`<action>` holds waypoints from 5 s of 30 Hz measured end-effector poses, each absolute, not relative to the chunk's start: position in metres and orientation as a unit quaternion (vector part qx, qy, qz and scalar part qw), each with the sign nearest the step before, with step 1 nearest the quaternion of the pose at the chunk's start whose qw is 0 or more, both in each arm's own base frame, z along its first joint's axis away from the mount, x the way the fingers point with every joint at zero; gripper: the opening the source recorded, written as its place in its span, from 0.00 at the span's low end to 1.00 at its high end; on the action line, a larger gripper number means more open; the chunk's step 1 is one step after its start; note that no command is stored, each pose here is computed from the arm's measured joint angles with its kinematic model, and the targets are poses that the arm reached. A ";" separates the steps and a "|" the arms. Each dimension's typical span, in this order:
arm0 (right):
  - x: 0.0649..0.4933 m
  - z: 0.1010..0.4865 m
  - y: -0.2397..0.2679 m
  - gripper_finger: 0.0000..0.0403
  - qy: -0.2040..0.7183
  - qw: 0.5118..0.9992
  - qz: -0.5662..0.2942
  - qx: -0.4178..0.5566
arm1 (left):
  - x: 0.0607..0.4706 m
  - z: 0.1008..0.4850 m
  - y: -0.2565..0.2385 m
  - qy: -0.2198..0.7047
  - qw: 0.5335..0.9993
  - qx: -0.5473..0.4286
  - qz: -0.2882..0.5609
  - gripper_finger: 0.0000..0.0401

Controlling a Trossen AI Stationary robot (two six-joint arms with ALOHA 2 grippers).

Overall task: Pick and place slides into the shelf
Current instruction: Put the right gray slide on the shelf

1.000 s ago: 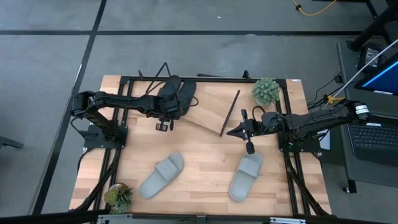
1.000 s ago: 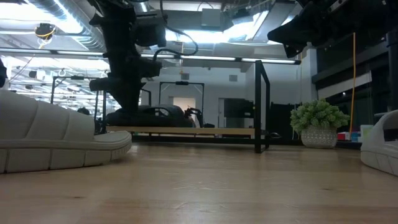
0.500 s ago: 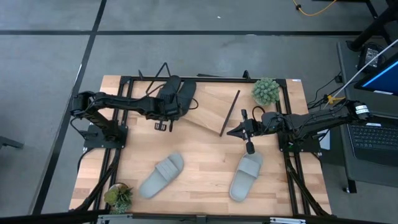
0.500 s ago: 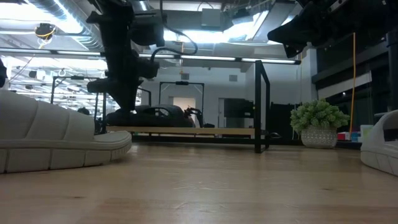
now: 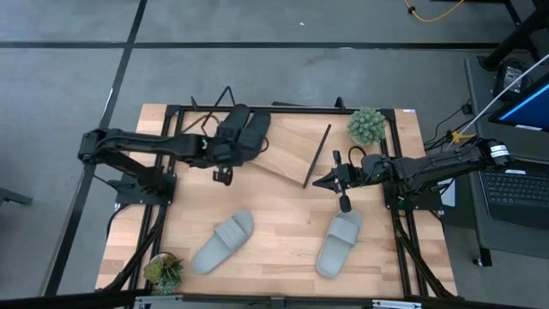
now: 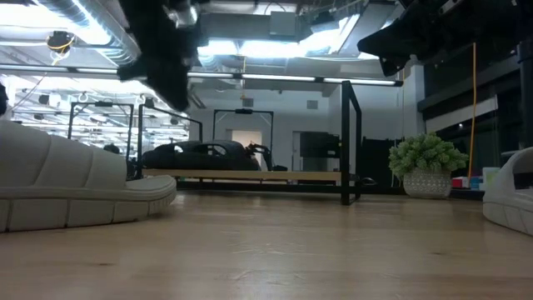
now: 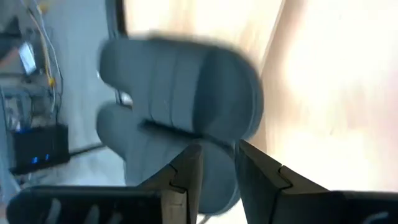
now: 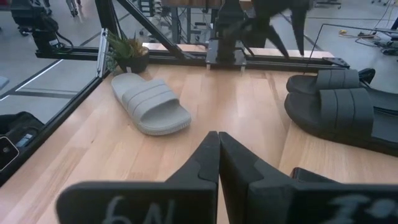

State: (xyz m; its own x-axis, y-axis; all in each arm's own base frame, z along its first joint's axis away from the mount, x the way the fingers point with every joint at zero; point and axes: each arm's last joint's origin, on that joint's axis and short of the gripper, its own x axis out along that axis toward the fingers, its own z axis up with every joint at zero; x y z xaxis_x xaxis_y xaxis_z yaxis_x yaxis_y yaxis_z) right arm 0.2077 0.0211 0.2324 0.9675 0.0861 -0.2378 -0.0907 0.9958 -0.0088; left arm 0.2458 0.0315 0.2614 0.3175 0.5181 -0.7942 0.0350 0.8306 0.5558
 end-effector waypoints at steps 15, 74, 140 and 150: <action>0.210 0.246 0.025 0.02 0.091 0.994 0.053 -0.008 | 0.257 0.303 -0.029 0.353 0.921 0.154 0.048 0.21; 0.257 0.260 0.280 0.02 0.569 0.785 -0.136 0.202 | 0.234 0.225 -0.131 0.150 0.979 0.089 -0.108 0.02; 0.296 0.187 0.291 0.03 0.505 0.826 -0.207 0.140 | 0.229 0.233 -0.129 0.141 0.981 0.080 -0.108 0.00; 0.326 0.219 0.282 0.02 0.403 0.906 -0.116 0.060 | 0.211 0.249 -0.128 0.132 0.983 0.068 -0.108 0.00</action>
State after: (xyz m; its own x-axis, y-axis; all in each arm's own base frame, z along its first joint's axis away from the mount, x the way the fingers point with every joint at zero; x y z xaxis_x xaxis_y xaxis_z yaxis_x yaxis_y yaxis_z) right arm 0.3260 0.2823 0.2188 0.6477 -0.1611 -0.7446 0.2583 0.9659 0.0156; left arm 0.2114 -0.1277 0.2487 0.9416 -0.1943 -0.2750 0.2304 0.9674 0.1054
